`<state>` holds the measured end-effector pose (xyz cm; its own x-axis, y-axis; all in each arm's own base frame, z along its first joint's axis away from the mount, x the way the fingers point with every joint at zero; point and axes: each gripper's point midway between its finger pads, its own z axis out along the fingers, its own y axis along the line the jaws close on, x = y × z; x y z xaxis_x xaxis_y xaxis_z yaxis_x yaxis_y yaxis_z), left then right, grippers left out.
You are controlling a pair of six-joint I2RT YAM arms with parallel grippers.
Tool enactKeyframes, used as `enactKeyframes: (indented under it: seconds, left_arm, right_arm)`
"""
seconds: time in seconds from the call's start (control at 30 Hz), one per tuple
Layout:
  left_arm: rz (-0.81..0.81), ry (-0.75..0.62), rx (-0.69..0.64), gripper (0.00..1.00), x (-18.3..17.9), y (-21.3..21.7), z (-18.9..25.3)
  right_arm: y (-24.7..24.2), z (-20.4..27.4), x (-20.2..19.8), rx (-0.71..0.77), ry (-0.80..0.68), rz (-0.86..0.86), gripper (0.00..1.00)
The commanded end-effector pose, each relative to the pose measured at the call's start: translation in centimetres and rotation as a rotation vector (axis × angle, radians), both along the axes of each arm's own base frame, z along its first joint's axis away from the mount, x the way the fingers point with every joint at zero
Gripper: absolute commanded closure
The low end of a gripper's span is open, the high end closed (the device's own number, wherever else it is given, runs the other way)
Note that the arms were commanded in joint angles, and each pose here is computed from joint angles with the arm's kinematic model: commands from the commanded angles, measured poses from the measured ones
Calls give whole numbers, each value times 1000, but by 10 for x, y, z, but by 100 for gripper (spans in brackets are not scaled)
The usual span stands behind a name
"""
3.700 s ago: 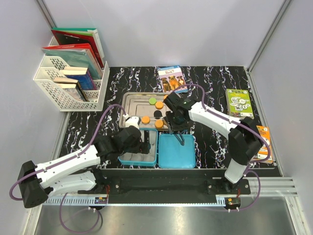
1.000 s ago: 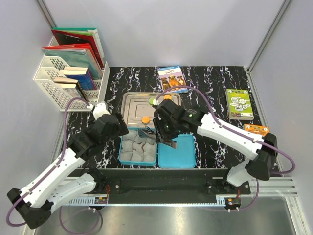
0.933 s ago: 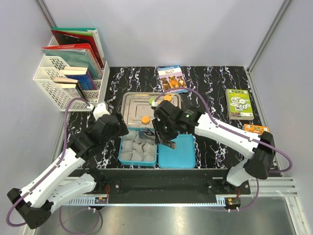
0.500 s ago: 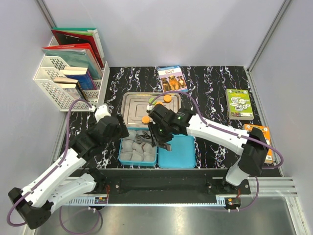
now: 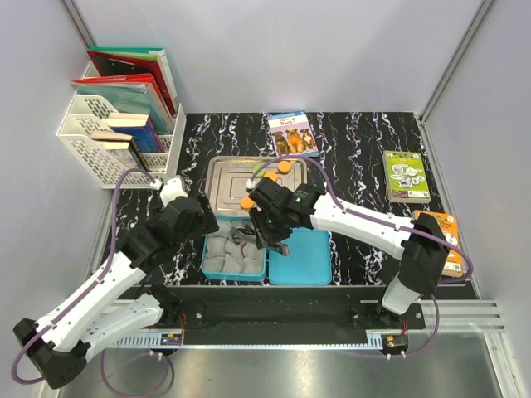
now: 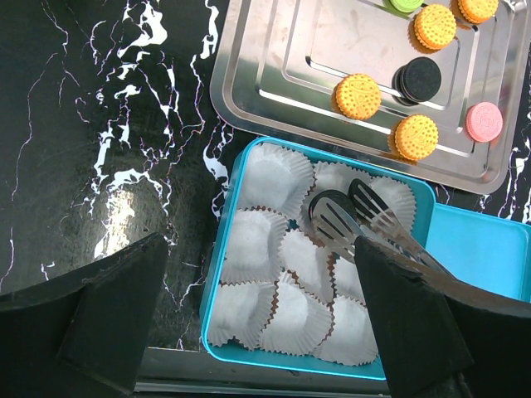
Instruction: Pack the cookies
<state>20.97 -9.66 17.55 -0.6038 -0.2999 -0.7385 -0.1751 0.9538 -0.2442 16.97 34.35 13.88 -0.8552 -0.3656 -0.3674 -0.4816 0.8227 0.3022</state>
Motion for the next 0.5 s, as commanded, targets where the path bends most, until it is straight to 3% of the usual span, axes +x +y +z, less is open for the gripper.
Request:
enactKeyframes:
  seconds: [0.0, 0.3, 0.47]
  left_arm:
    - [-11, -33, -28, 1, 4, -4, 9]
    - [-13, -30, -40, 1, 4, -7, 10]
    - [-20, -24, -46, 1, 5, -9, 8]
  right_arm:
    - [12, 29, 11, 66, -86, 6, 73]
    - [2, 71, 18, 86, -161, -16, 65]
    - [0, 65, 12, 74, -134, -11, 60]
